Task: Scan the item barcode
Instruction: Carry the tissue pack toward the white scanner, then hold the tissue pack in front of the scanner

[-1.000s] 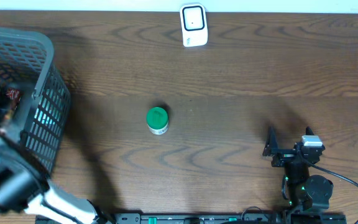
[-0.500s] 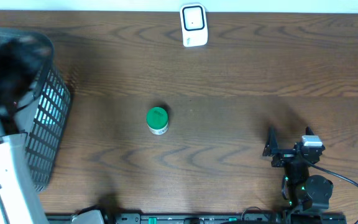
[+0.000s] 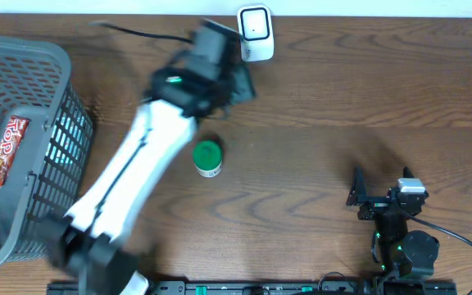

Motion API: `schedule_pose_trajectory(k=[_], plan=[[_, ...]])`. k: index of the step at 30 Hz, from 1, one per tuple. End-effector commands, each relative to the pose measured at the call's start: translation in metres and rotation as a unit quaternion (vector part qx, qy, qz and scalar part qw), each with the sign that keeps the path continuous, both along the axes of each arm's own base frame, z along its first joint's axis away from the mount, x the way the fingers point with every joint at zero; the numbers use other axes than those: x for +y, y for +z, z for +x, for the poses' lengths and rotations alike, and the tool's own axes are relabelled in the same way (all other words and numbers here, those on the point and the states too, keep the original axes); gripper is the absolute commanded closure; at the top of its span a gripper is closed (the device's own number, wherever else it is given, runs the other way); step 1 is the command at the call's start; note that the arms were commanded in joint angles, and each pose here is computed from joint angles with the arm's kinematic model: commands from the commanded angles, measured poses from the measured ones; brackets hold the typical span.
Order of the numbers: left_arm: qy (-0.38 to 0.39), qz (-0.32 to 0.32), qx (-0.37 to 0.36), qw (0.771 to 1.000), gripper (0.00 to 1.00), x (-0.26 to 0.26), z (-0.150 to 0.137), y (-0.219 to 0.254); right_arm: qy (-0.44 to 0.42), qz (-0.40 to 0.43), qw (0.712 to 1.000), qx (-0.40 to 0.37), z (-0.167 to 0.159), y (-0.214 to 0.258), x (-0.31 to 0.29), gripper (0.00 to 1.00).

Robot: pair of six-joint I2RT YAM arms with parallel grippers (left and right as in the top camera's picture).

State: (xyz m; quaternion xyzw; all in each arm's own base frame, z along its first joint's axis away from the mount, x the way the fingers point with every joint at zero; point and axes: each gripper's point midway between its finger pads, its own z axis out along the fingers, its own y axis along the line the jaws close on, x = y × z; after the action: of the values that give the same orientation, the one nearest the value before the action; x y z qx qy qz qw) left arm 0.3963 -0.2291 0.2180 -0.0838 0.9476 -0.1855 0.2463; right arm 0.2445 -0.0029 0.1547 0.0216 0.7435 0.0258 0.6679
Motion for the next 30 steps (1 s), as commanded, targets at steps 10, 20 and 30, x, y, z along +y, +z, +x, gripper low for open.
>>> schedule_pose_trajectory(k=[10, 20, 30], plan=[[-0.042, 0.119, 0.144, 0.982, 0.42, -0.035, -0.016, -0.162, -0.006, 0.001, 1.000, 0.002, -0.001, 0.000, -0.003, 0.01], [-0.038, 0.137, 0.149, 0.978, 0.41, -0.028, -0.018, -0.172, -0.006, 0.001, 1.000, 0.002, -0.001, 0.000, -0.003, 0.01], [-0.038, 0.143, 0.159, 0.976, 0.37, -0.024, -0.023, -0.182, -0.006, 0.001, 1.000, 0.002, -0.001, 0.000, -0.003, 0.01]])
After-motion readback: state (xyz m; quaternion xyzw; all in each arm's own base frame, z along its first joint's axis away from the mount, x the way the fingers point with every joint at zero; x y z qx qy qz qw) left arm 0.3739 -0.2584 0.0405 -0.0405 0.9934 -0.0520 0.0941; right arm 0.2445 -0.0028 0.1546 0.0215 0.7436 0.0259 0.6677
